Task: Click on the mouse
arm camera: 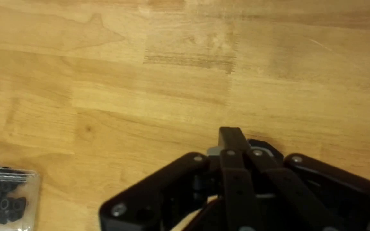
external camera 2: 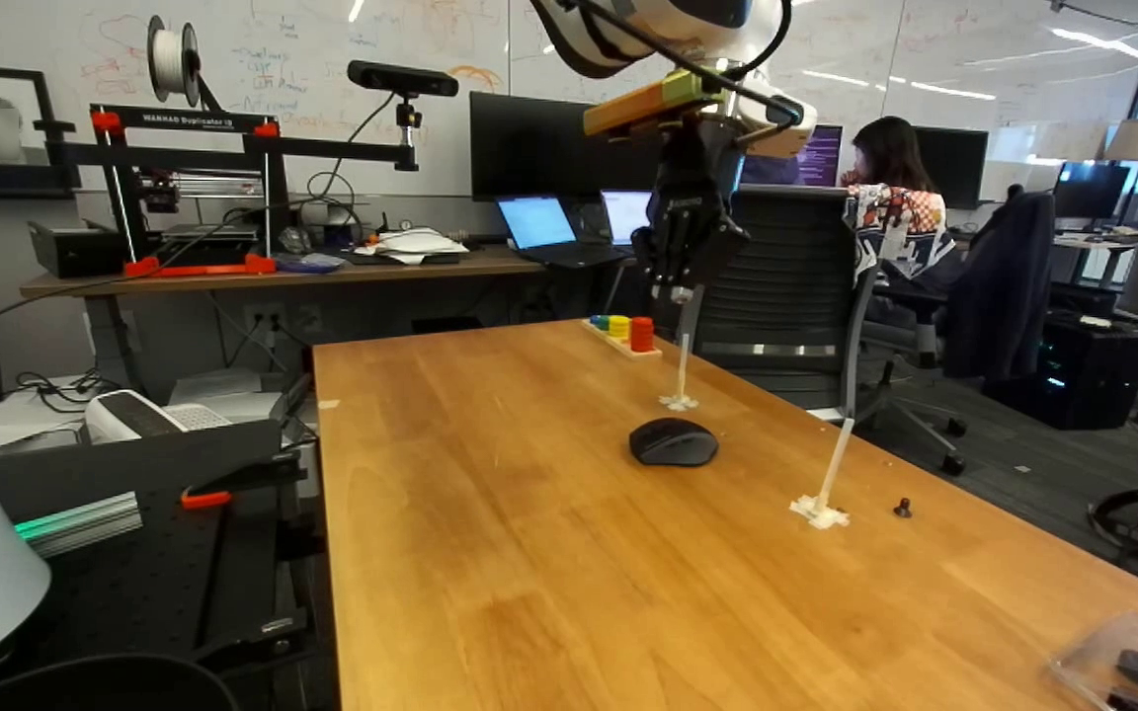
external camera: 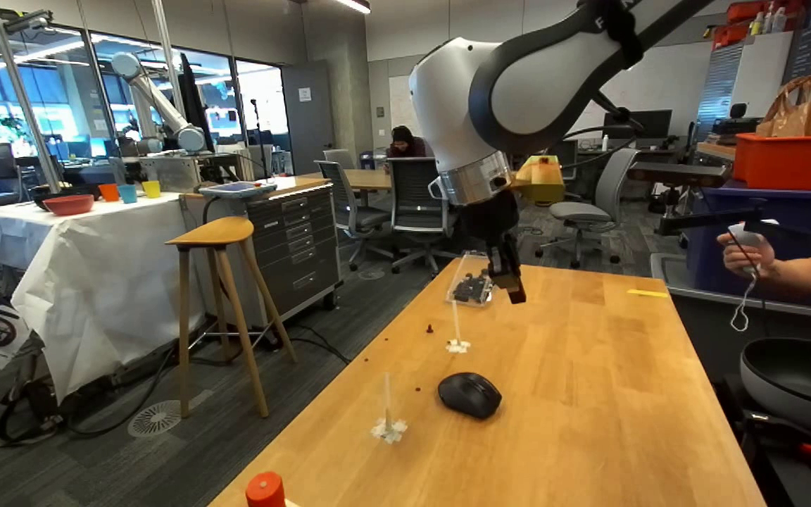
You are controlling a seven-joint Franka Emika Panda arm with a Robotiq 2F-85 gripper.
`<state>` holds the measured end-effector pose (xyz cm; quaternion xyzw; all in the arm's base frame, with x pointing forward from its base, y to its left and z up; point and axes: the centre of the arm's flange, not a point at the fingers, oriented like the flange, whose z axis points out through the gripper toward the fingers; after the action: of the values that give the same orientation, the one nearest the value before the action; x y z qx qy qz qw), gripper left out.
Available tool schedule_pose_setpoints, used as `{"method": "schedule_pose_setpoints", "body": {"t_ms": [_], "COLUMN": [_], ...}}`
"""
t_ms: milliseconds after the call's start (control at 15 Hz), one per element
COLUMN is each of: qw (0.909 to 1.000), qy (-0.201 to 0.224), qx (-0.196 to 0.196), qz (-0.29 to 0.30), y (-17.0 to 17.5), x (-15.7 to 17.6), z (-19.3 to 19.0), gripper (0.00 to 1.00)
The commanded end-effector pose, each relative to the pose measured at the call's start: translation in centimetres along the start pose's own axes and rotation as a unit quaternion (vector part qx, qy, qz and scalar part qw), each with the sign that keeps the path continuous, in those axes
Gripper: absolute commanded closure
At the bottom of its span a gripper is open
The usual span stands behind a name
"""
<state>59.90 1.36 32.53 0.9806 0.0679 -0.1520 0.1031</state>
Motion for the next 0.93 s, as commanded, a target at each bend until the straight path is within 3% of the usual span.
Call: {"method": "schedule_pose_setpoints", "body": {"t_ms": [0,400,600,867], "qw": [0.9996,0.9993,0.9981,0.9975], "qy": [-0.014,0.007,0.037,0.048], "qx": [0.025,0.025,0.011,0.007], "qz": [-0.002,0.028,0.048,0.051], "y": [2.6,6.6,7.7,8.3], "x": [-2.8,-5.9,-7.4,-8.9], "z": [-1.4,-5.1,-7.2,-9.3], "gripper": [1.00,1.00,1.00,1.00]}}
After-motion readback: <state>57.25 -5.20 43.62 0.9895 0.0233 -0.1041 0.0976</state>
